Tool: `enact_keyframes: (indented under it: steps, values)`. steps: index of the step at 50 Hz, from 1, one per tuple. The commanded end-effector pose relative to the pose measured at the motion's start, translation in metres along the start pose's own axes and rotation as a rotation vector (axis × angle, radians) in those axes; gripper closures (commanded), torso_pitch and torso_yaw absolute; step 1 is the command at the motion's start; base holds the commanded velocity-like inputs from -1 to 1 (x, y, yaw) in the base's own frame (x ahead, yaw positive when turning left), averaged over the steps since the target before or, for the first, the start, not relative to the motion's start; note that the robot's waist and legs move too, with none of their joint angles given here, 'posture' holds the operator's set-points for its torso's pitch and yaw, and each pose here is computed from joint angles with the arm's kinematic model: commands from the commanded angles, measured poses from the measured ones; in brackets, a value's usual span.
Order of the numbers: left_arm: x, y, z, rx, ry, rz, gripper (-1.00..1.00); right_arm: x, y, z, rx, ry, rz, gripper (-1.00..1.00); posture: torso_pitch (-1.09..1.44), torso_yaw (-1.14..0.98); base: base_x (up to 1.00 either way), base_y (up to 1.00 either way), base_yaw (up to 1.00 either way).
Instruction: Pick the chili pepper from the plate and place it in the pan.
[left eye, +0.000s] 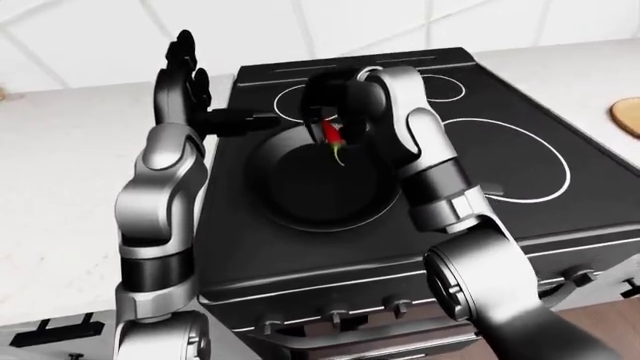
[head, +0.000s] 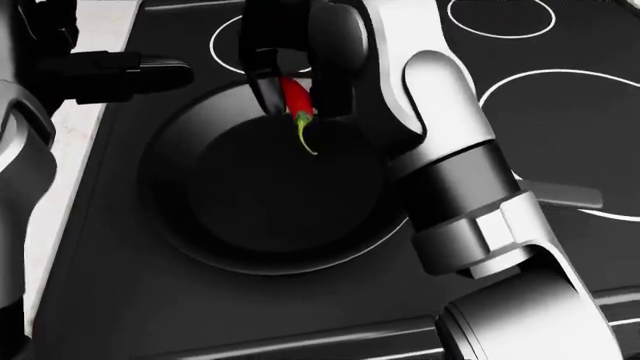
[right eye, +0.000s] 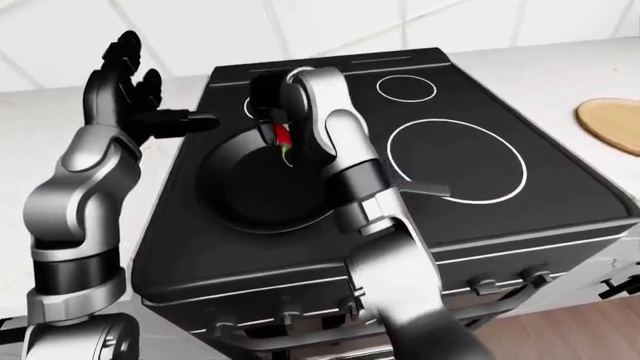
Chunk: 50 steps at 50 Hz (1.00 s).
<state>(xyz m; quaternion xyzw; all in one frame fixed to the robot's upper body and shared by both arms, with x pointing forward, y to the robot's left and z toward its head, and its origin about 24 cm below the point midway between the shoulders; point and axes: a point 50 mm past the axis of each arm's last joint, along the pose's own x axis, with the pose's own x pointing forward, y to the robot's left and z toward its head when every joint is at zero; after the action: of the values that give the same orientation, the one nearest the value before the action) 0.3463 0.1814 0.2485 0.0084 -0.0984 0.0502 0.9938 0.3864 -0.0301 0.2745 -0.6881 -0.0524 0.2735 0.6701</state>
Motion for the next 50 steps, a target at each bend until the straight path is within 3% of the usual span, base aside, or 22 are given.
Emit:
enact_keyframes:
  steps: [1, 32, 50]
  values:
    - [-0.001, 0.001, 0.023, -0.005, -0.101, 0.005, -1.00, -0.009, -0.018, 0.007, -0.028, -0.023, -0.085, 1.00, 0.00, 0.00, 0.00, 0.00, 0.00]
    - [-0.001, 0.002, 0.024, -0.008, -0.104, 0.007, -1.00, 0.010, 0.023, 0.025, -0.063, -0.087, -0.037, 1.00, 0.00, 0.00, 0.00, 0.00, 0.00]
    - [-0.001, 0.002, 0.024, -0.009, -0.105, 0.006, -1.00, 0.018, 0.024, 0.024, -0.108, -0.082, -0.069, 1.00, 0.00, 0.00, 0.00, 0.00, 0.00]
